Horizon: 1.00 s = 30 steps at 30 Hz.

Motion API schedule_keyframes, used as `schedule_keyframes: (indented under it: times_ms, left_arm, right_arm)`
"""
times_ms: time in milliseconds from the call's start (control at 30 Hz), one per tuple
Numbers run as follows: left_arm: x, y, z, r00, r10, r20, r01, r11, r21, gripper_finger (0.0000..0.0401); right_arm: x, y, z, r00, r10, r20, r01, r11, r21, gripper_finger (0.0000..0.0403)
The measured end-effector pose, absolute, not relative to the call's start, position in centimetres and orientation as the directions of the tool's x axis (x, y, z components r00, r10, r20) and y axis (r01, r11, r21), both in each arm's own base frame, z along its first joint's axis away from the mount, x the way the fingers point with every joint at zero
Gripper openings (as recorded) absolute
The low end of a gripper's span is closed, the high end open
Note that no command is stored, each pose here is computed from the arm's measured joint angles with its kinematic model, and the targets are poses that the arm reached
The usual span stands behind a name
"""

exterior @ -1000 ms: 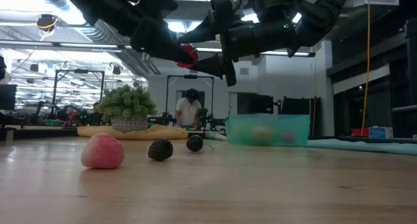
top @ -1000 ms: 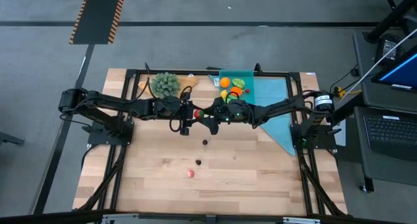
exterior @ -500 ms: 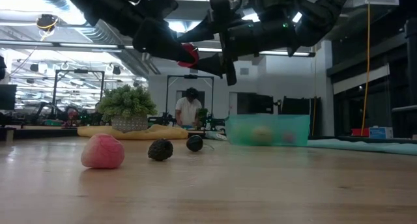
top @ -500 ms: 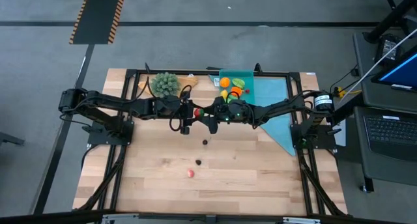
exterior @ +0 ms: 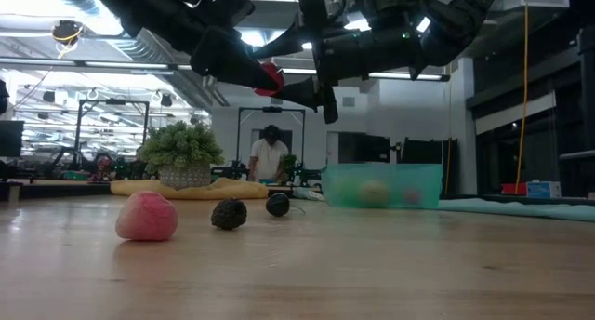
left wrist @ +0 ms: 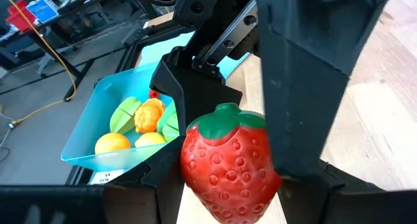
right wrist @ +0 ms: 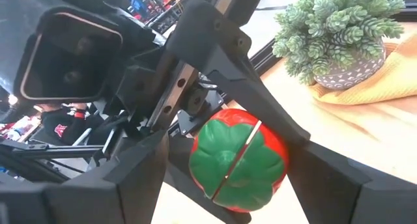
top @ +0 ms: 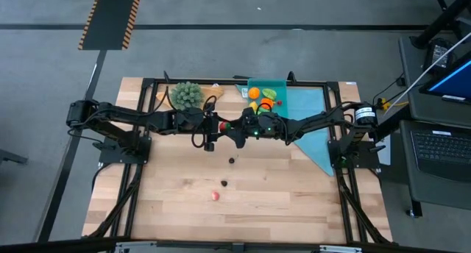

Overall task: Pick and placing Produce into tupperware
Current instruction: Put the red strawberry into the blue bin

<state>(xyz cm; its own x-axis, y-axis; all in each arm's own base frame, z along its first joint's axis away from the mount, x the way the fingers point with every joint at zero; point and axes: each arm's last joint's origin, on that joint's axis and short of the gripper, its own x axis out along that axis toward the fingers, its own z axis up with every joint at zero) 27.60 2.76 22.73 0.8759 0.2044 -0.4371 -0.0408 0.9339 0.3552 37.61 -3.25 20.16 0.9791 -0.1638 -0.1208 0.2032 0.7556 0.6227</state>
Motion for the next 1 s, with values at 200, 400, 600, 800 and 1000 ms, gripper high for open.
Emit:
schedule_keyframes:
  times_ms: [200, 400, 600, 800, 1000]
  left_arm:
    - [27.60, 2.75, 22.72, 0.876, 0.203, -0.438, -0.039, 0.934, 0.355, 0.0191]
    - [27.60, 2.73, 22.71, 0.876, 0.198, -0.439, -0.034, 0.935, 0.354, 0.0191]
    - [27.60, 2.73, 22.71, 0.876, 0.198, -0.439, -0.034, 0.935, 0.353, 0.0191]
    - [27.59, 2.71, 22.70, 0.876, 0.198, -0.440, -0.034, 0.935, 0.353, 0.0205]
    - [27.56, 2.83, 22.68, 0.860, 0.263, -0.436, -0.088, 0.920, 0.382, 0.0225]
  right_arm:
    - [37.59, -3.30, 20.15, 0.978, -0.169, -0.123, 0.209, 0.745, 0.633, 0.0283]
    - [37.57, -3.37, 20.05, 0.975, -0.176, -0.133, 0.221, 0.744, 0.631, 0.0228]
    - [37.56, -3.39, 20.05, 0.975, -0.177, -0.134, 0.222, 0.744, 0.630, 0.0202]
    - [37.56, -3.39, 20.06, 0.976, -0.172, -0.135, 0.218, 0.745, 0.630, 0.0202]
    - [37.55, -3.51, 20.08, 0.976, -0.170, -0.134, 0.216, 0.762, 0.611, 0.0190]
